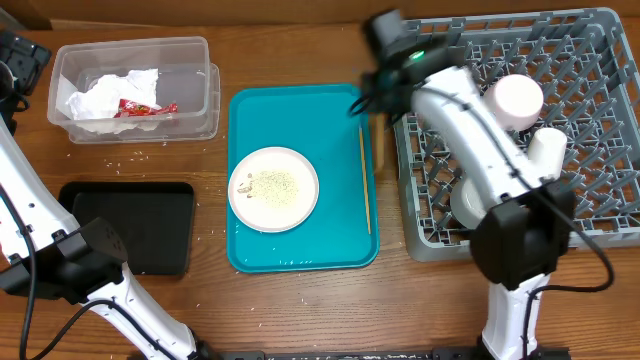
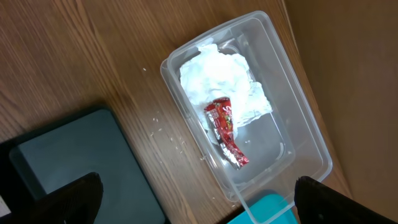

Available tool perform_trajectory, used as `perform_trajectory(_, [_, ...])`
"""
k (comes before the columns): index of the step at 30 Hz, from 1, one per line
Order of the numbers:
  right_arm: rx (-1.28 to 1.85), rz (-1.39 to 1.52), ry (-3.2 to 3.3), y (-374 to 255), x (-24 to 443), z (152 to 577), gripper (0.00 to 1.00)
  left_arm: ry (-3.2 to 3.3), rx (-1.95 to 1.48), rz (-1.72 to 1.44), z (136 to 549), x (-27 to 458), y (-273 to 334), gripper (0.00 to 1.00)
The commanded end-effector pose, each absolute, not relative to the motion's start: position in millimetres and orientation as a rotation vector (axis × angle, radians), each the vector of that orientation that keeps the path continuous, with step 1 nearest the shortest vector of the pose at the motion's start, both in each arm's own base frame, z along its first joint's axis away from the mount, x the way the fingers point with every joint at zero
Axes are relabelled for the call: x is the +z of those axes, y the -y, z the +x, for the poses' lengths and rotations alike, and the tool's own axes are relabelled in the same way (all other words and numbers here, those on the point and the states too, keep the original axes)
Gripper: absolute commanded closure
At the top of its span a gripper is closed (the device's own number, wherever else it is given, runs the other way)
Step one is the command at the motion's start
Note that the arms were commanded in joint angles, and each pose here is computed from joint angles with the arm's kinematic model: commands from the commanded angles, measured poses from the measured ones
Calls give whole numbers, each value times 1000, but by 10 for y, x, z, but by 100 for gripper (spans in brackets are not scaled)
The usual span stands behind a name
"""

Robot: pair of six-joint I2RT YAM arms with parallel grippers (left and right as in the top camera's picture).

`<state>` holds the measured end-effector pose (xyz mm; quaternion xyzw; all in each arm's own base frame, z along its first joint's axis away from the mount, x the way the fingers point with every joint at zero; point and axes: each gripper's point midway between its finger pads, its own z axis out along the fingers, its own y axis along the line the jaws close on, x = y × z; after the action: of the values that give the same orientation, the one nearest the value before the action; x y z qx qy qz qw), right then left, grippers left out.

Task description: Sort waste into correct bins and load items into the dishwasher

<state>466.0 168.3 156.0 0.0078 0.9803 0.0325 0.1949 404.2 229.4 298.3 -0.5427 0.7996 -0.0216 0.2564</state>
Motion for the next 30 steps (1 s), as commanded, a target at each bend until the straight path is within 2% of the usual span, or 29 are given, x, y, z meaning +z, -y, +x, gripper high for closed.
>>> perform_trajectory(1, [77,-142,-2725,-1338,1690,4766,96,-2190,-42,-1448,4064,2960,-2283,0])
perform_trajectory(7, [275,-199,-2751,-1107,1648,4782,96,-2190,-42,-1448,4064,2960,-2283,0])
perform_trajectory(12, [298,-205,-2779,-1043,1534,4758,96,-2190,-42,-1448,4064,2960,-2283,0])
perform_trajectory(13, [299,-202,-2785,-1042,1510,4748,94,-2190,-42,-1448,4064,2960,-2283,0])
perform_trajectory(14, [298,-202,-2790,-1044,1495,4739,87,-2190,-42,-1448,4064,2960,-2283,0])
perform_trajectory(15, [299,-200,-2794,-1051,1484,4731,73,-2190,-42,-1448,4064,2960,-2283,0])
perform_trajectory(21, [322,-56,-2819,-1049,1498,4703,55,-2190,-42,-1448,4064,2960,-2283,0])
perform_trajectory(30, [541,-51,-2937,-1538,1524,4309,57,-2190,-41,-1449,4064,2960,-2284,0])
